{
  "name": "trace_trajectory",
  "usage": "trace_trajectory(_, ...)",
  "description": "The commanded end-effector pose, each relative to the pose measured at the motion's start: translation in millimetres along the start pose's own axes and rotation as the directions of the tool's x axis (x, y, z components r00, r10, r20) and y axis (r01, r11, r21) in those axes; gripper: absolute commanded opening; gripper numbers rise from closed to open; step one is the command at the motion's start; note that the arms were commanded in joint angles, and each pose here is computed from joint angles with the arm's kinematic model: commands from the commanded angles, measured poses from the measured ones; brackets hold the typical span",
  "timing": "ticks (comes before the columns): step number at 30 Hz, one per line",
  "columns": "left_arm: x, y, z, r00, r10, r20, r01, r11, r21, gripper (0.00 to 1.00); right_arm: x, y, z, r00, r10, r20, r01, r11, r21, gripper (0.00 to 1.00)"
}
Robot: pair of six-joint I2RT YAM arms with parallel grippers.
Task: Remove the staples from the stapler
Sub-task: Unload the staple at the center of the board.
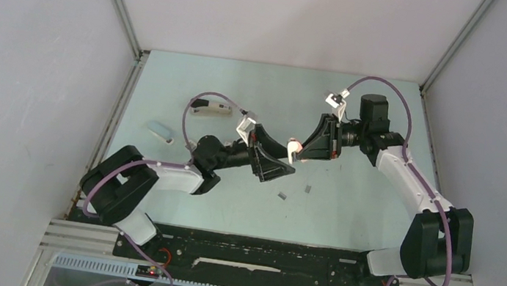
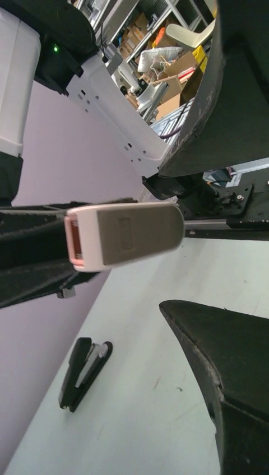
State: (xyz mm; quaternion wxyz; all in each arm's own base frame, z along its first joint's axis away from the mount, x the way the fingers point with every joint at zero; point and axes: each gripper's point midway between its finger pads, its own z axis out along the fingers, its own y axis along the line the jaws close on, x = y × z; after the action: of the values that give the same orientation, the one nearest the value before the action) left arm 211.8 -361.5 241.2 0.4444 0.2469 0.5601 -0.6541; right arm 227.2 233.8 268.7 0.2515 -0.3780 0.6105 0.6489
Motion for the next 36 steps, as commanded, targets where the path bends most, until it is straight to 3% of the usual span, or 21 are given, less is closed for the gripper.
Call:
trace_trajectory(1,-27.4,-21.7,15.4,0.996,0.018,0.084,-0.025,0.996,0.083,0.82,-2.8,7.8,1.5,1.0,-0.018,-0.004,0.018,0.999,-0.032,0.0)
trace_trajectory(4,-26.9,-21.1,15.6,0.997,0.009,0.081,-0.016,0.996,0.082,0.74,-2.3,5.6,1.1,1.0,-0.015,-0.002,0.015,1.0,-0.024,0.0)
trace_trajectory(8,-27.3,-19.4,16.4,0.997,0.002,0.083,-0.008,0.997,0.077,0.53,-1.2,3.3,1.1,1.0,-0.013,-0.002,0.013,1.0,-0.016,0.0)
trace_trajectory(12,-28.5,-15.4,15.6,0.997,-0.012,0.077,0.006,0.998,0.07,0.21,0.9,-0.4,1.2,1.0,-0.018,-0.003,0.018,1.0,0.001,0.0)
trace_trajectory(15,-29.6,-9.8,7.1,0.997,-0.018,0.072,0.015,0.998,0.055,0.09,2.5,-4.5,-0.1,0.999,-0.039,-0.002,0.039,0.999,0.021,0.0)
trace_trajectory(20,-21.6,-0.6,-17.7,1.0,0.025,0.015,-0.025,1.0,0.006,0.05,11.3,-15.3,-2.0,0.993,-0.115,-0.03,0.117,0.99,0.073,0.0)
trace_trajectory(23,-7.8,7.0,-31.4,0.996,0.061,-0.072,-0.064,0.997,-0.036,0.04,28.9,-24.4,1.5,0.976,-0.158,-0.146,0.176,0.978,0.113,0.0)
trace_trajectory(29,31.6,39.8,-64.9,0.939,0.134,-0.317,-0.202,0.96,-0.194,0.04,64.5,-41.3,1.8,0.928,-0.163,-0.336,0.217,0.967,0.13,0.0)
trace_trajectory(36,48.6,52.7,-81.3,0.901,0.159,-0.405,-0.267,0.936,-0.227,0.04,81.7,-48.1,-4.1,0.881,-0.216,-0.422,0.289,0.95,0.118,0.0)
